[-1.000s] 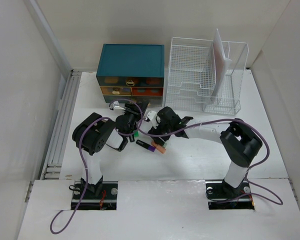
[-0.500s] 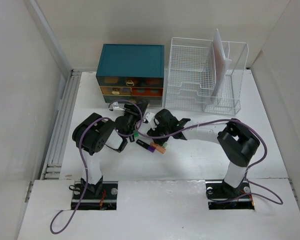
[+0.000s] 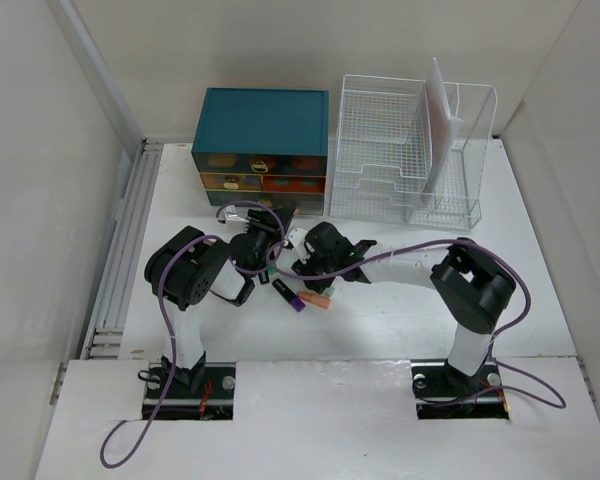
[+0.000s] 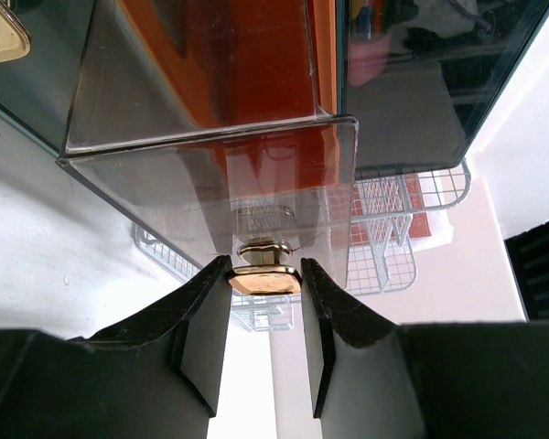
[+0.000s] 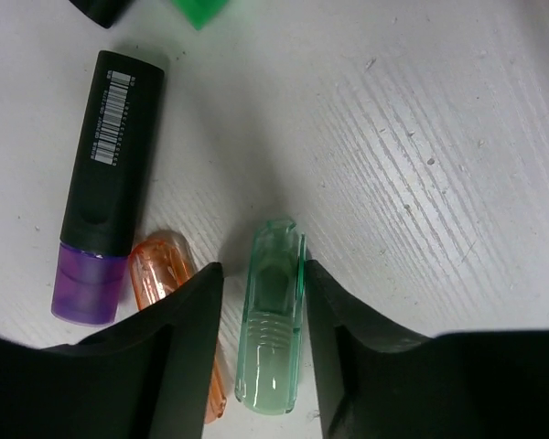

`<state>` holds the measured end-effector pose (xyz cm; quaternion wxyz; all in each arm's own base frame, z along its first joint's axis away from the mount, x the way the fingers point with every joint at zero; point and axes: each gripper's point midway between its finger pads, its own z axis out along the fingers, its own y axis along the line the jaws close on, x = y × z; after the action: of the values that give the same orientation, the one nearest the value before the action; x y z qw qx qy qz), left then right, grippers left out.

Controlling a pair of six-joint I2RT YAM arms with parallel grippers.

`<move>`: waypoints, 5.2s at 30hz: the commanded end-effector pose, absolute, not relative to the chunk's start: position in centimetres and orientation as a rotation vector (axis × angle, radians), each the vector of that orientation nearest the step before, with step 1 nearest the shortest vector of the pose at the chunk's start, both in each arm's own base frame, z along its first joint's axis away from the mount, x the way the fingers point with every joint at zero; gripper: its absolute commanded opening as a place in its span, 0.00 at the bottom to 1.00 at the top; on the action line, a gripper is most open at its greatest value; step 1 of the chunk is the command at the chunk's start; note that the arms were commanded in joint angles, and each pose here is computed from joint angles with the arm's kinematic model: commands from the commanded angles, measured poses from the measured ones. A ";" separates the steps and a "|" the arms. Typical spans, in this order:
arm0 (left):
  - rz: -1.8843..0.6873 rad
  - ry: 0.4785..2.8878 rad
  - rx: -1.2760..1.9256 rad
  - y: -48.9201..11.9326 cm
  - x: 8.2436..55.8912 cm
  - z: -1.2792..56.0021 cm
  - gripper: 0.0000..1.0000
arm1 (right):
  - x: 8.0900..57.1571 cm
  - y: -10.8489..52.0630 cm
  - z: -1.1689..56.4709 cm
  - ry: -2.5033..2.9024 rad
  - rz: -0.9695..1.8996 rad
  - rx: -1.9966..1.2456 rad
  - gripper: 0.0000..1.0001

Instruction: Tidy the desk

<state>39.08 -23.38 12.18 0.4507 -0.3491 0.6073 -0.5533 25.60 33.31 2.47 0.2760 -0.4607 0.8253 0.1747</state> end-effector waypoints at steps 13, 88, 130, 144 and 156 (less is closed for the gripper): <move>-1.489 1.258 -0.709 -22.3 36.8 17.2 0.00 | 27.2 33.2 7.4 2.095 0.409 -1.182 0.02; -1.497 1.319 -0.668 -24.5 37.2 16.7 0.00 | 23.7 33.0 10.7 1.829 0.668 -1.428 0.51; -1.520 1.305 -0.661 -24.7 37.2 17.3 0.00 | 21.8 34.8 3.2 2.187 0.651 -1.392 0.55; -1.515 1.314 -0.664 -24.7 37.2 16.9 0.00 | 21.4 34.9 2.4 2.228 0.627 -1.379 0.06; -1.527 1.303 -0.668 -24.8 37.4 17.1 0.00 | 24.9 35.0 12.2 1.959 0.505 -1.280 0.01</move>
<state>39.19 -23.94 12.45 0.4485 -0.3455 0.6033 -0.5617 22.97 33.61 6.20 0.2812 -0.5025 0.7929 0.1995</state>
